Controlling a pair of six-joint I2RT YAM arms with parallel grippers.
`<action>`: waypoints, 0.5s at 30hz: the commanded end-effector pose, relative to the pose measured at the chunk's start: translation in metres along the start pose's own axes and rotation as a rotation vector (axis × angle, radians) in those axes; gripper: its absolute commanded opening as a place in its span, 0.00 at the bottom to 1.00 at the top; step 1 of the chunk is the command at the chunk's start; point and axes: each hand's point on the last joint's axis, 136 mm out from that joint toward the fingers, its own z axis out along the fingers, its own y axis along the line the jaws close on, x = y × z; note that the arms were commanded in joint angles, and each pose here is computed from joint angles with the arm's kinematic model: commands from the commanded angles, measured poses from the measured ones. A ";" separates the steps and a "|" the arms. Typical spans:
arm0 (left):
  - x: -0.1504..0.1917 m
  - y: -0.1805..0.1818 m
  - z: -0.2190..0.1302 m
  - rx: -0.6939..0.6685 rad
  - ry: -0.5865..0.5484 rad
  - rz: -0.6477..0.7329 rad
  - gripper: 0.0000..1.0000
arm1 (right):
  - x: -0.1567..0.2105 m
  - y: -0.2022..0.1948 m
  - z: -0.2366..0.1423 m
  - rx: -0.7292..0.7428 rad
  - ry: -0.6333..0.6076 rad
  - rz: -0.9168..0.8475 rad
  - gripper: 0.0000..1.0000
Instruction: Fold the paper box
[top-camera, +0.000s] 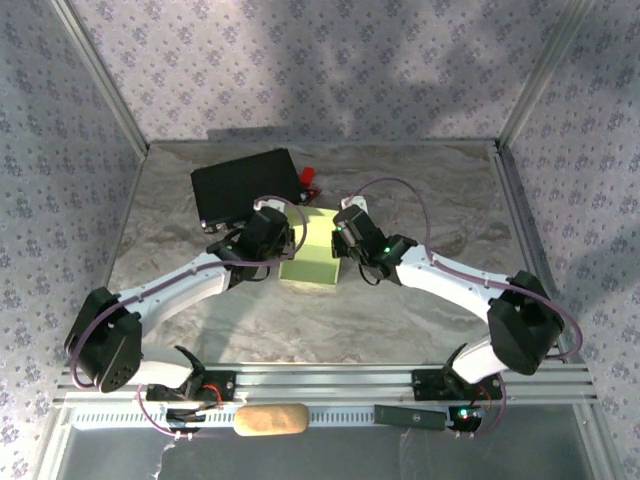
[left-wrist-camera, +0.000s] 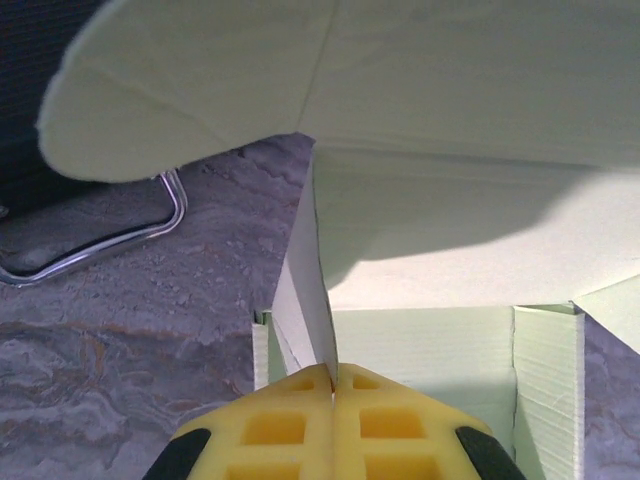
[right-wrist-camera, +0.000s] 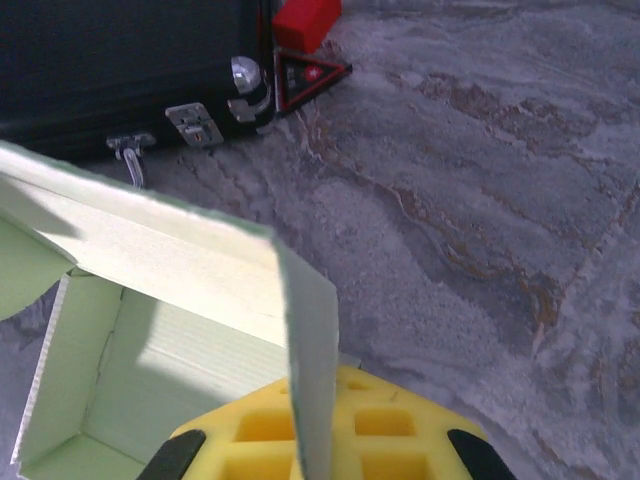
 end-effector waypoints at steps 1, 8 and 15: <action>-0.008 -0.021 0.005 0.111 -0.062 -0.007 0.00 | -0.008 0.012 0.007 -0.039 -0.093 -0.014 0.00; 0.011 -0.011 0.004 0.138 -0.073 -0.060 0.00 | 0.004 0.012 0.010 -0.005 -0.123 -0.010 0.00; 0.026 -0.012 -0.003 0.148 -0.094 -0.075 0.00 | 0.019 0.017 0.005 0.067 -0.148 0.018 0.00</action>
